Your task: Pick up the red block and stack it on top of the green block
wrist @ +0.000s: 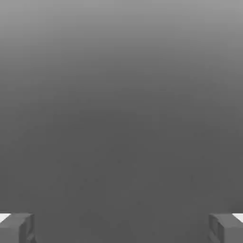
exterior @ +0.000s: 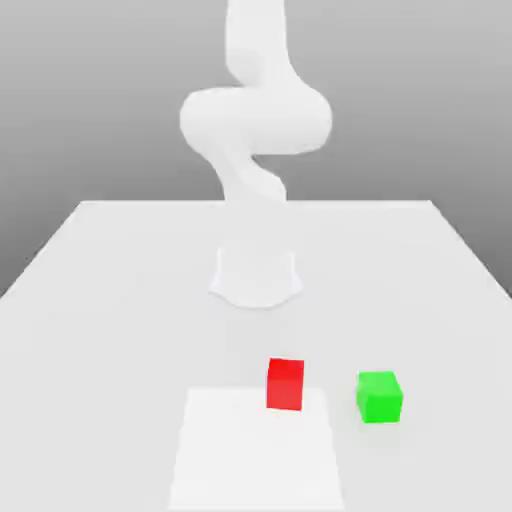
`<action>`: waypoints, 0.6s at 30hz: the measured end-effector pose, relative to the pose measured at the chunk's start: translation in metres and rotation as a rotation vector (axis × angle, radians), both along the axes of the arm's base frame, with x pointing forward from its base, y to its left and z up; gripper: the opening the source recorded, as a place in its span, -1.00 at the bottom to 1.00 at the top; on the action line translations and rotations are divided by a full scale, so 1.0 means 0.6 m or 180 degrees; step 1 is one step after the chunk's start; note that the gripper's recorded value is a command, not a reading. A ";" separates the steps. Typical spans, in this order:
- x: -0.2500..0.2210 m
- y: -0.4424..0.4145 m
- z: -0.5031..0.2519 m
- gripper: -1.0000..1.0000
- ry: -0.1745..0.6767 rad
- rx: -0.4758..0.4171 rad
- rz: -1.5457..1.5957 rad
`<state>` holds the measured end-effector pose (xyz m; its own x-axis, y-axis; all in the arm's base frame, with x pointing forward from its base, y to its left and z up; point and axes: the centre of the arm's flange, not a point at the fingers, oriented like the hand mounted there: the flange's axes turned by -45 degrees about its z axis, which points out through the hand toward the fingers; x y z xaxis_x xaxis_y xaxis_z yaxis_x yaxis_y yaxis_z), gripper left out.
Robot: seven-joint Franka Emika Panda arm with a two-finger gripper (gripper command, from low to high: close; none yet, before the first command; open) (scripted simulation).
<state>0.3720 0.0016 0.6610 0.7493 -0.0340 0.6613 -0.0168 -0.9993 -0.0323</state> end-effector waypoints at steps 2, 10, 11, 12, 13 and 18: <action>0.032 0.005 -0.083 0.00 0.0238 0.0058 -0.0018; 0.056 0.040 -0.416 0.00 0.1195 0.0160 -0.0113; 0.047 0.044 -0.459 0.00 0.1323 0.0158 -0.0129; 0.035 0.048 -0.501 0.00 0.1454 0.0152 -0.0146; 0.021 0.052 -0.543 0.00 0.1588 0.0143 -0.0166; -0.065 0.066 -0.754 0.00 0.2208 0.0072 -0.0265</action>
<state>0.3329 0.0411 0.2088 0.9926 -0.1179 0.0297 -0.1177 -0.9930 -0.0072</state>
